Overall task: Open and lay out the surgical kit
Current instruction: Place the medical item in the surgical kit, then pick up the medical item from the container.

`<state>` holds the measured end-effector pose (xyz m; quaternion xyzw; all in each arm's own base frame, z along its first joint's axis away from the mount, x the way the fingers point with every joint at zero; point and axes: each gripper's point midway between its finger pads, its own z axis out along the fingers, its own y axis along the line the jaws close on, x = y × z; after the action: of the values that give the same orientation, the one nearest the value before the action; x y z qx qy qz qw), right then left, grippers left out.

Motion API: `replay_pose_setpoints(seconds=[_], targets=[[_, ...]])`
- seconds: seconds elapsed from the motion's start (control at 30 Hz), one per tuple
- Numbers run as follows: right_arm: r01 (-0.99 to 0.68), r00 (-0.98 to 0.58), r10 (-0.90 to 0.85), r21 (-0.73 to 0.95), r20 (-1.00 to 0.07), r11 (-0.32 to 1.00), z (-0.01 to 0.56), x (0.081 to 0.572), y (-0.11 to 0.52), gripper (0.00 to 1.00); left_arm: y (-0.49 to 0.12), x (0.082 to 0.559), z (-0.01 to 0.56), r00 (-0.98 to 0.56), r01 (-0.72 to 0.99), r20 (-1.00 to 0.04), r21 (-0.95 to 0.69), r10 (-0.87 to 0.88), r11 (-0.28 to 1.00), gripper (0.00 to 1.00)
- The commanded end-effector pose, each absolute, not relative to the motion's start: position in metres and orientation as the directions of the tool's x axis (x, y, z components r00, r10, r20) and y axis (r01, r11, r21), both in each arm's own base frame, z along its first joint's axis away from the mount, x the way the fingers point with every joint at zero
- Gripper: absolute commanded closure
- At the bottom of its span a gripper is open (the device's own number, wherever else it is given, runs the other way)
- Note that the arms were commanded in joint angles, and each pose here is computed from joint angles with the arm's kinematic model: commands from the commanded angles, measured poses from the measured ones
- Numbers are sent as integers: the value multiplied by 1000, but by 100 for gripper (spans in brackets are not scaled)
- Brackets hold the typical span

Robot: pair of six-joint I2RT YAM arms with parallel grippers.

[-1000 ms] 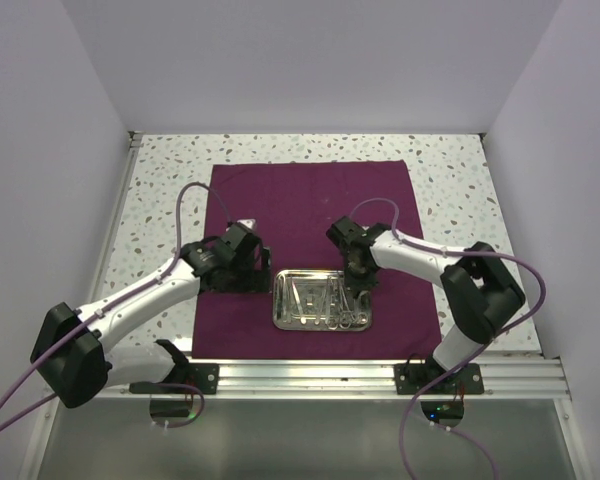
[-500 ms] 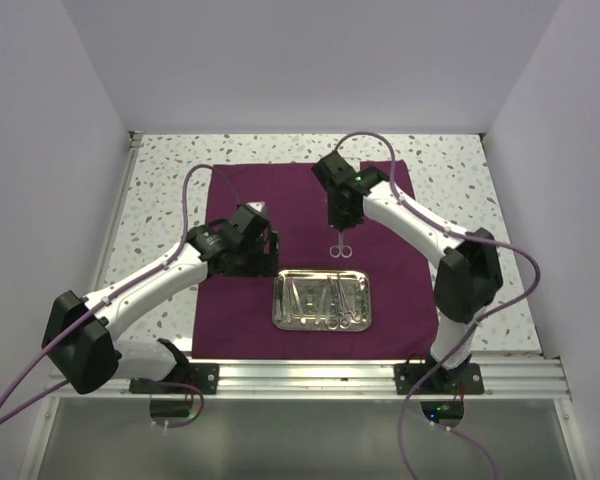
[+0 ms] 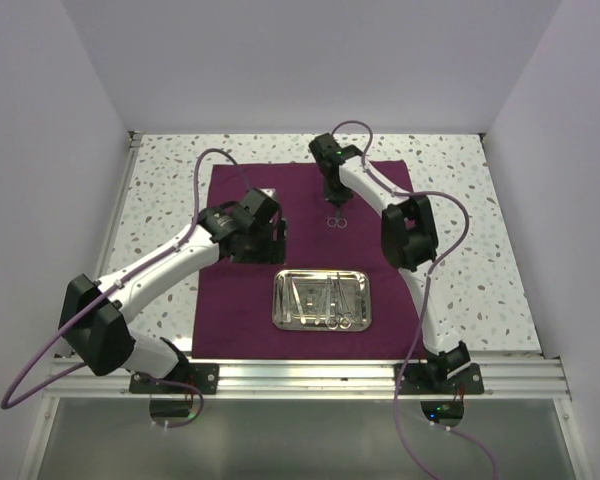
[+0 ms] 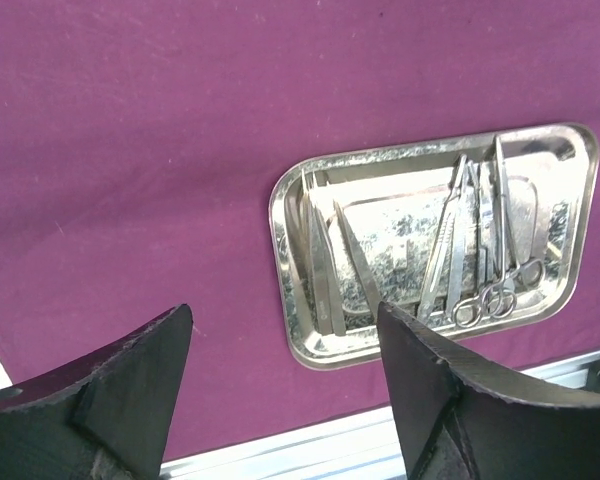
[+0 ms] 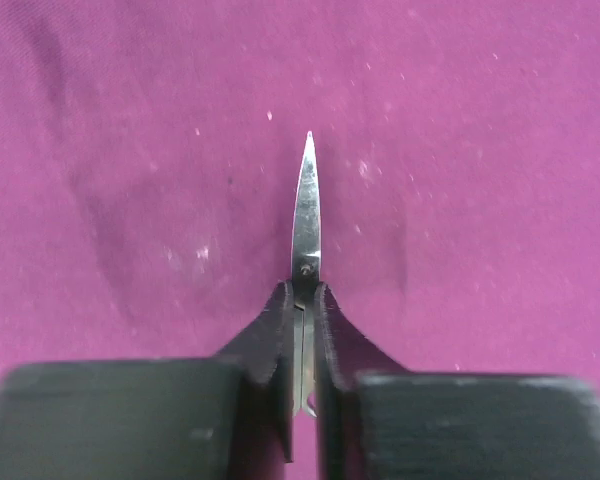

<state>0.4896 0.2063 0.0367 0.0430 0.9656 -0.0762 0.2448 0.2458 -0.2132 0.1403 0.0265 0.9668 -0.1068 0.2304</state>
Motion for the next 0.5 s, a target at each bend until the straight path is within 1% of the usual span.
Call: replay_pose_setpoints(seconds=[0.0,0.03,0.1,0.13,0.2,0.23,0.27,0.3,0.33,0.37,0.4,0.43,0.47], targets=[[138,-832,54,-112,-552,984,58,510,209,85,-215,242,147,-899,114,-438,-200,16,973,23],[142,-825,59,-104,-562,984,58,513,210,39,-215,241,145,-900,114,-435,-201,16,973,25],[155,-820,65,-110,-569,982,58,512,206,2,-216,236,138,-907,115,-421,-201,20,973,26],[158,-803,72,-94,-592,983,72,512,207,2,-218,234,136,-911,121,-412,-215,22,969,30],[164,-807,77,-97,-586,982,75,503,201,2,-226,231,129,-913,128,-408,-240,20,962,38],[166,-789,85,-78,-609,983,96,499,200,2,-231,229,128,-915,135,-403,-262,19,956,41],[173,-781,93,-70,-617,983,105,495,196,2,-239,229,127,-911,151,-412,-278,24,948,44],[174,-798,87,-90,-596,981,100,482,189,2,-243,228,124,-914,144,-405,-287,16,947,47],[180,-766,103,-58,-635,982,129,476,186,2,-250,228,121,-915,149,-403,-298,17,943,49],[178,-762,106,-50,-639,983,135,469,182,2,-256,225,120,-915,161,-402,-305,26,939,51],[174,-781,93,-73,-617,982,126,454,174,2,-261,224,118,-918,155,-396,-311,21,937,53],[175,-776,95,-67,-623,982,134,446,170,2,-266,224,114,-919,157,-393,-315,22,936,53],[177,-754,105,-46,-648,983,155,437,166,2,-273,219,113,-920,173,-389,-318,38,932,53]])
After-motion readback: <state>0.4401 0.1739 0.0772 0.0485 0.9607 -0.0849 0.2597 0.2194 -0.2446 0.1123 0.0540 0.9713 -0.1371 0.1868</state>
